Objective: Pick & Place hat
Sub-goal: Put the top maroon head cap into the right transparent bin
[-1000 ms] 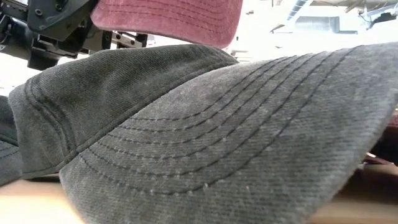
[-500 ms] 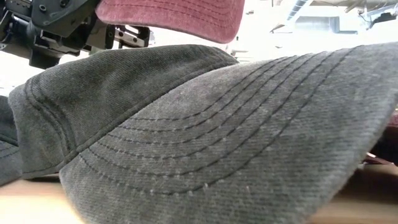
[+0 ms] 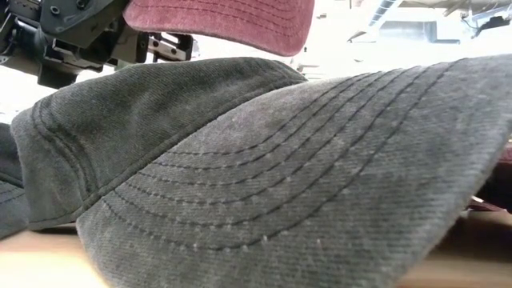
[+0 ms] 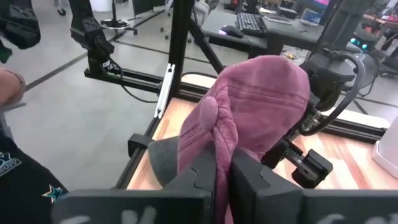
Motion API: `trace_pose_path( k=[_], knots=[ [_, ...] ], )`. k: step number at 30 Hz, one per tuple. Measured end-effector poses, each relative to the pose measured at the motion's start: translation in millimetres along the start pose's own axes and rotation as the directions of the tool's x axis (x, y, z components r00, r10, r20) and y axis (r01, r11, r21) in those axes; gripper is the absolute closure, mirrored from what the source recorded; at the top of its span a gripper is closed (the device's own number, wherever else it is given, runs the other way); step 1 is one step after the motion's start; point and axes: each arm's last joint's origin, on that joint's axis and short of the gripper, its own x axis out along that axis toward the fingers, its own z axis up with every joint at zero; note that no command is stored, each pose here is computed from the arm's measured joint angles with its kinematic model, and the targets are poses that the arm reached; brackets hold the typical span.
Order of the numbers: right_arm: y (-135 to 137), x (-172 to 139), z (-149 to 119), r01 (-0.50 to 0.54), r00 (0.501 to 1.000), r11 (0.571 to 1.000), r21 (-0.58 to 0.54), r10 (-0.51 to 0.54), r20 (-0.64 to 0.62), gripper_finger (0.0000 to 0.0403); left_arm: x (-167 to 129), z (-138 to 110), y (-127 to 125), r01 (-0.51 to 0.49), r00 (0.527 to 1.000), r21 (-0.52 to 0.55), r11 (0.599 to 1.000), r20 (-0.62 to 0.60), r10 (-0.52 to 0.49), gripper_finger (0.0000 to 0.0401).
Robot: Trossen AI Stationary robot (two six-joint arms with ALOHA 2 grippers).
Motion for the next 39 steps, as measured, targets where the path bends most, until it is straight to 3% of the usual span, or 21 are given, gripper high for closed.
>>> trace_pose_path(
  k=[12,23,31,39],
  knots=[
    [-3.5,1.9,0.8,0.005,1.000,1.000,-0.008,-0.005,0.007,0.0400,0.1,1.1,0.5,-0.002,1.000,-0.038,0.999,0.009,0.002,0.0334],
    [-12.5,-0.5,13.1,0.064,0.998,0.993,-0.097,-0.064,0.001,0.0402,0.1,1.1,1.1,-0.027,1.000,-0.082,0.996,0.008,0.027,0.0263],
    [-35.2,-25.3,29.3,0.085,0.995,0.990,-0.110,-0.089,-0.033,0.0402,-0.1,1.0,3.4,-0.102,0.995,-0.095,0.990,0.003,0.103,0.0230],
    [-77.8,-59.4,40.7,0.144,0.986,0.984,-0.105,-0.151,-0.069,0.0403,-2.2,0.5,10.9,-0.214,0.977,-0.099,0.972,-0.003,0.215,0.0235]
  ],
)
